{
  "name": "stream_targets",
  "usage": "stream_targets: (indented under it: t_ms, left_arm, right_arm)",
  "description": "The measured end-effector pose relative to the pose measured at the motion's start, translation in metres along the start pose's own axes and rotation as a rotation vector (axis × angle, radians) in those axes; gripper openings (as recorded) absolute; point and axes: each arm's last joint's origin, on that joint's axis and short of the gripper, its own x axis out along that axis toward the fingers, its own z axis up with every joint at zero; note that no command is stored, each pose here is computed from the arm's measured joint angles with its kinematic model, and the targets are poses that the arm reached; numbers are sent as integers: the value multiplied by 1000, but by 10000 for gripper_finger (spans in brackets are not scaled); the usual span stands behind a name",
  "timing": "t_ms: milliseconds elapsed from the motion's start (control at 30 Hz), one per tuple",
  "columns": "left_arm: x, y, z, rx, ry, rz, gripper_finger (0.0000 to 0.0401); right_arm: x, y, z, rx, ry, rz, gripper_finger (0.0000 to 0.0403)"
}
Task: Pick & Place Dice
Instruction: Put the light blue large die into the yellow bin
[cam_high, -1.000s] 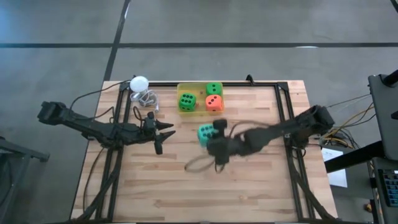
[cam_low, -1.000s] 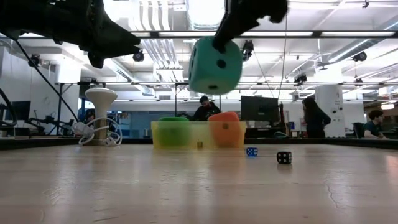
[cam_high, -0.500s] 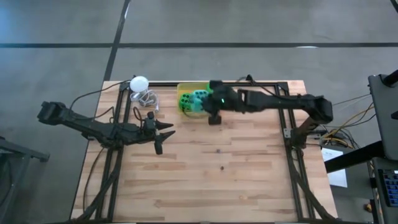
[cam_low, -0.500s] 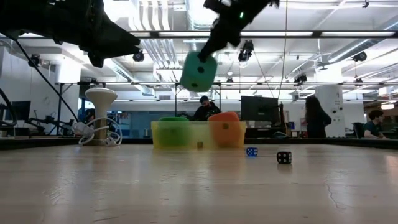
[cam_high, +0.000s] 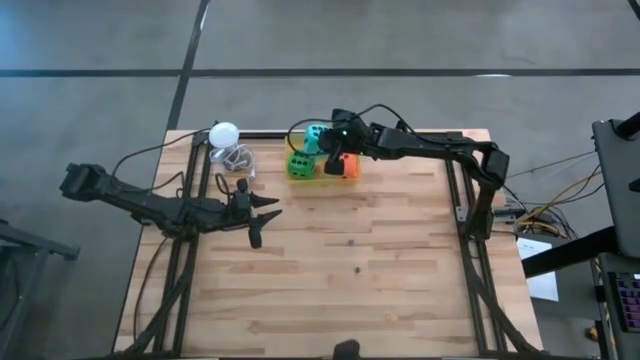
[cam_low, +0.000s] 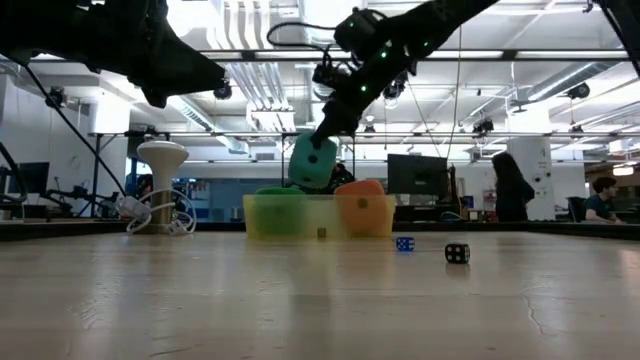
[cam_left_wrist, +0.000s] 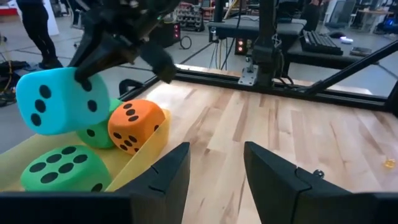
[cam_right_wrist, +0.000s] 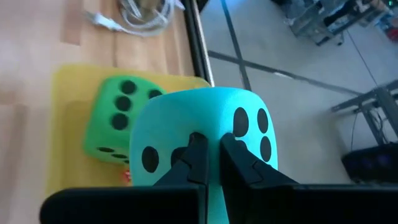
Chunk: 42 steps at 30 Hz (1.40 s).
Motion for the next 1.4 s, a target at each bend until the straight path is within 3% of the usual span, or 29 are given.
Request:
stream_targets:
  t_ms: [300, 567, 1400]
  left_arm:
    - [1, 1, -2, 9, 21, 10, 155]
    - [1, 2, -3, 10, 26, 13, 155]
    - [1, 3, -2, 7, 24, 19, 155]
  right_arm:
    - [25, -16, -6, 10, 85, 4, 8]
    - [41, -13, -19, 8, 163, 23, 8]
    - [51, -6, -26, -6, 216, 61, 8]
